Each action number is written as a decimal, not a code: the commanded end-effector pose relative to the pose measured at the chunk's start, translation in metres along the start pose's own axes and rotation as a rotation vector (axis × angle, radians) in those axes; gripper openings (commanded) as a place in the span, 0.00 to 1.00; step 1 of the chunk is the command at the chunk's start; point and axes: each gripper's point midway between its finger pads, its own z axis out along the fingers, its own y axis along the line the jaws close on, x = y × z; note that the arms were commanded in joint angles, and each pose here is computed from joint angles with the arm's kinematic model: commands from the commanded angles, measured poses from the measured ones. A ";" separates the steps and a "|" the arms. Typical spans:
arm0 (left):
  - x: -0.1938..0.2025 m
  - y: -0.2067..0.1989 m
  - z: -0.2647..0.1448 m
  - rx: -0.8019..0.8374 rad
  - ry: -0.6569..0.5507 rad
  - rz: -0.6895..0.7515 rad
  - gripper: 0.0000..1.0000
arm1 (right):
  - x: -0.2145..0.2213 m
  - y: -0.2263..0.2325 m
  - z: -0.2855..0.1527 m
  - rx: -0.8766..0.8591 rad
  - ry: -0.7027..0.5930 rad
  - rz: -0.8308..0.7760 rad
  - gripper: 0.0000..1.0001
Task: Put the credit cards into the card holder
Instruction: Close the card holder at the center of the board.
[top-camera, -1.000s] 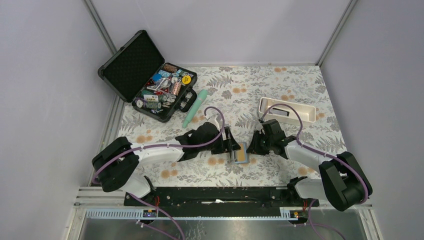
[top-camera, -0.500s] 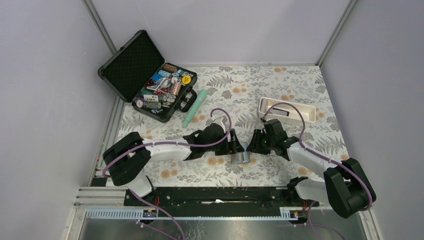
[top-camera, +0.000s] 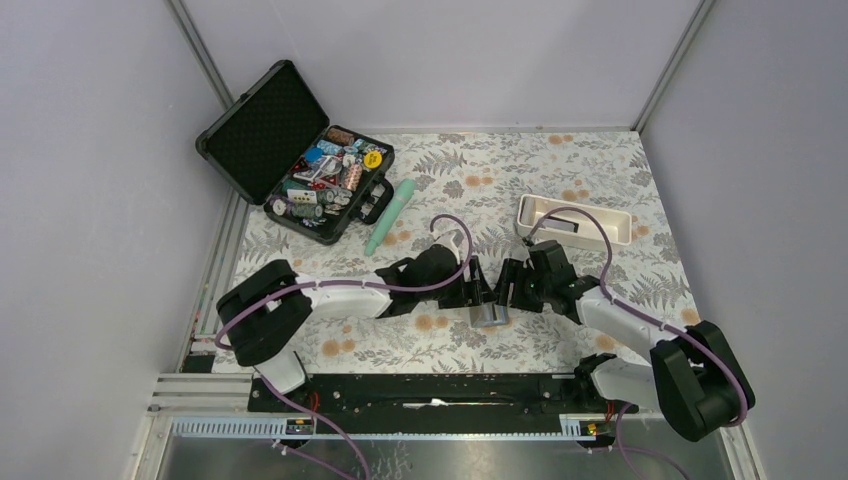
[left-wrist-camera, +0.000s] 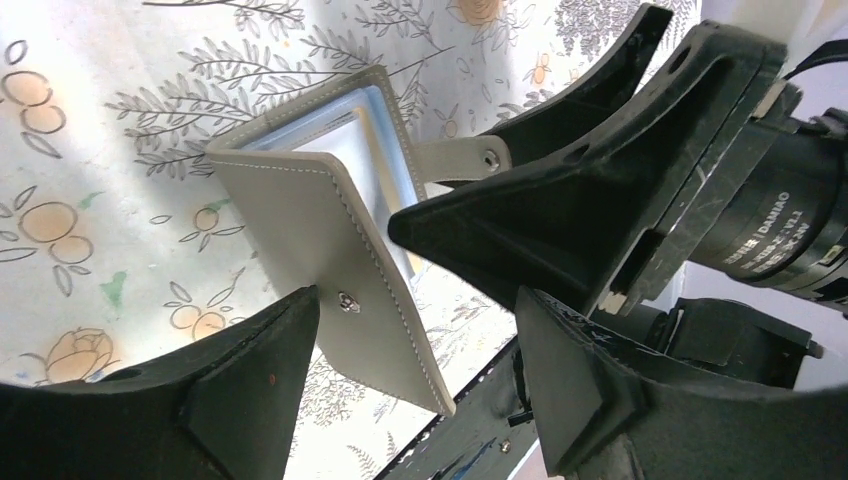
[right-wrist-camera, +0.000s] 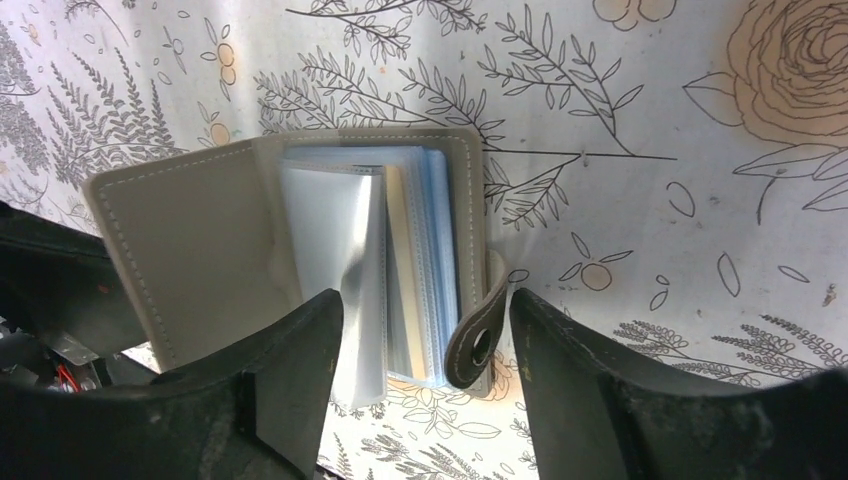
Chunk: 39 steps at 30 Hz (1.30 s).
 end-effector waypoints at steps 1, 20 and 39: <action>-0.018 -0.040 0.004 0.114 -0.050 0.036 0.74 | -0.004 -0.004 -0.004 0.031 -0.042 0.032 0.72; -0.026 -0.058 0.007 0.200 -0.093 0.047 0.62 | -0.035 -0.021 -0.035 0.110 -0.187 0.073 0.80; -0.028 -0.064 0.024 0.257 -0.105 0.027 0.62 | -0.035 -0.037 -0.059 0.037 -0.289 0.246 0.74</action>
